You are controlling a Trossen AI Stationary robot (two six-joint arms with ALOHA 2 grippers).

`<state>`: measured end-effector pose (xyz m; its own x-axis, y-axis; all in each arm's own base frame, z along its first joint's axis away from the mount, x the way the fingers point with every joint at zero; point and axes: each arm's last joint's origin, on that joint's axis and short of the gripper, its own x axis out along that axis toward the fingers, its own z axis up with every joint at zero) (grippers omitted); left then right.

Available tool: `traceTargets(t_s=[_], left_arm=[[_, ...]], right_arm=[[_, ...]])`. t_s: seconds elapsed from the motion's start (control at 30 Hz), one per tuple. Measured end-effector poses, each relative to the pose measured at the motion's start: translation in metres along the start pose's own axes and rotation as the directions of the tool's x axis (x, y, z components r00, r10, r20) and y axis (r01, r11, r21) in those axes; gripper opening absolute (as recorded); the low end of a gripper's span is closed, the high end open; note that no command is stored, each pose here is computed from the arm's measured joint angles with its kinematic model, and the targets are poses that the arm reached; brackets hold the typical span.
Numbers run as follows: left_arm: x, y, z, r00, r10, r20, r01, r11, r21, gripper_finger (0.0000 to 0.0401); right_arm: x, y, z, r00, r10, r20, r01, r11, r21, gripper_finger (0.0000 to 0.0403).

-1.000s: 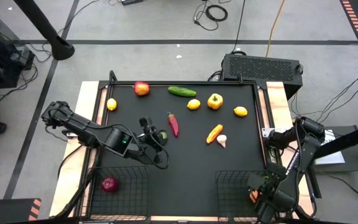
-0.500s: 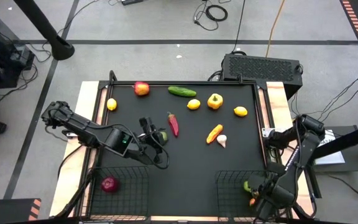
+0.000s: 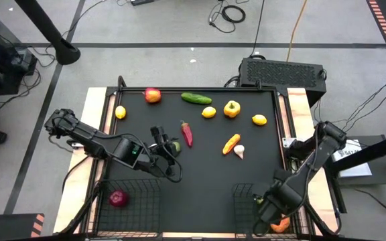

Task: Sort produce into baskets
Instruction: Put the right white garlic into the right wire basket

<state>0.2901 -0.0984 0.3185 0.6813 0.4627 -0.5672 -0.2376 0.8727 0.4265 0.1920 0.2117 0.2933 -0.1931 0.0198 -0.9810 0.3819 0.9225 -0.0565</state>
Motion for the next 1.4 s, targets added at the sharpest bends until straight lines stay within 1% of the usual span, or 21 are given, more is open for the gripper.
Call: traceTargets(t_s=[0.07, 0.2, 0.3, 0.37, 0.43, 0.5, 0.53, 0.6, 0.7, 0.77, 0.83, 0.97, 1.03, 1.13, 1.27, 1.4], left_arm=[[0.0, 0.0, 0.0, 1.0, 0.0, 0.0, 0.0, 1.0, 0.016, 0.0226], [0.0, 0.0, 0.0, 1.0, 0.001, 0.0, -0.001, 1.0, 0.024, 0.0226], [0.0, 0.0, 0.0, 1.0, 0.001, 0.001, -0.001, 1.0, 0.023, 0.0226], [0.0, 0.0, 0.0, 1.0, 0.001, 0.001, -0.001, 1.0, 0.019, 0.0226], [0.0, 0.0, 0.0, 1.0, 0.001, 0.0, -0.001, 1.0, 0.018, 0.0226], [0.0, 0.0, 0.0, 1.0, 0.002, 0.0, -0.002, 1.0, 0.019, 0.0226], [0.0, 0.0, 0.0, 1.0, 0.002, 0.0, -0.002, 1.0, 0.019, 0.0226], [0.0, 0.0, -0.001, 1.0, 0.003, -0.004, -0.002, 1.0, 0.024, 0.0226], [0.0, 0.0, -0.001, 1.0, 0.005, -0.007, -0.004, 1.0, 0.027, 0.0226], [0.0, 0.0, -0.001, 1.0, 0.005, -0.007, -0.005, 1.0, 0.026, 0.0226], [0.0, 0.0, -0.001, 1.0, 0.003, -0.008, -0.003, 1.0, 0.025, 0.0226], [0.0, 0.0, -0.001, 1.0, 0.0, -0.007, 0.0, 1.0, 0.024, 0.0226], [0.0, 0.0, -0.001, 1.0, -0.001, -0.007, 0.001, 1.0, 0.023, 0.0226], [-0.001, -0.001, -0.001, 1.0, -0.009, -0.006, 0.009, 1.0, 0.025, 0.0226], [-0.003, -0.004, -0.001, 0.999, -0.037, -0.004, 0.037, 0.999, 0.03, 0.0226], [-0.005, -0.006, -0.001, 0.999, -0.045, 0.0, 0.045, 0.998, 0.036, 0.0226]], right_arm=[[-0.012, 0.0, 0.003, 0.999, 0.034, 0.034, -0.033, 0.999, -0.009, 0.0393], [-0.043, -0.003, 0.011, 0.986, 0.093, 0.141, -0.087, 0.995, -0.045, 0.0393], [-0.068, -0.011, 0.024, 0.955, 0.136, 0.265, -0.122, 0.99, -0.07, 0.0392], [-0.083, -0.019, 0.036, 0.919, 0.125, 0.375, -0.104, 0.992, -0.076, 0.0392], [-0.093, -0.03, 0.05, 0.878, 0.082, 0.471, -0.065, 0.997, -0.052, 0.0392], [-0.097, -0.044, 0.068, 0.849, 0.012, 0.529, 0.005, 1.0, -0.031, 0.0392], [-0.097, -0.052, 0.078, 0.843, -0.022, 0.537, 0.041, 0.999, -0.023, 0.0392], [-0.092, -0.069, 0.099, 0.847, -0.093, 0.524, 0.104, 0.995, 0.009, 0.0392], [-0.077, -0.102, 0.13, 0.863, -0.209, 0.46, 0.172, 0.978, 0.121, 0.0392], [-0.063, -0.122, 0.148, 0.872, -0.263, 0.412, 0.205, 0.962, 0.181, 0.0392], [-0.047, -0.133, 0.162, 0.881, -0.268, 0.389, 0.207, 0.959, 0.192, 0.0392], [-0.017, -0.143, 0.178, 0.897, -0.252, 0.363, 0.179, 0.958, 0.223, 0.0392], [-0.003, -0.145, 0.183, 0.898, -0.248, 0.364, 0.158, 0.953, 0.258, 0.0392], [0.017, -0.145, 0.18, 0.907, -0.276, 0.319, 0.17, 0.931, 0.323, 0.0392], [0.047, -0.142, 0.171, 0.918, -0.309, 0.247, 0.207, 0.908, 0.365, 0.0392], [0.066, -0.134, 0.164, 0.918, -0.311, 0.247, 0.201, 0.9, 0.386, 0.0392]])
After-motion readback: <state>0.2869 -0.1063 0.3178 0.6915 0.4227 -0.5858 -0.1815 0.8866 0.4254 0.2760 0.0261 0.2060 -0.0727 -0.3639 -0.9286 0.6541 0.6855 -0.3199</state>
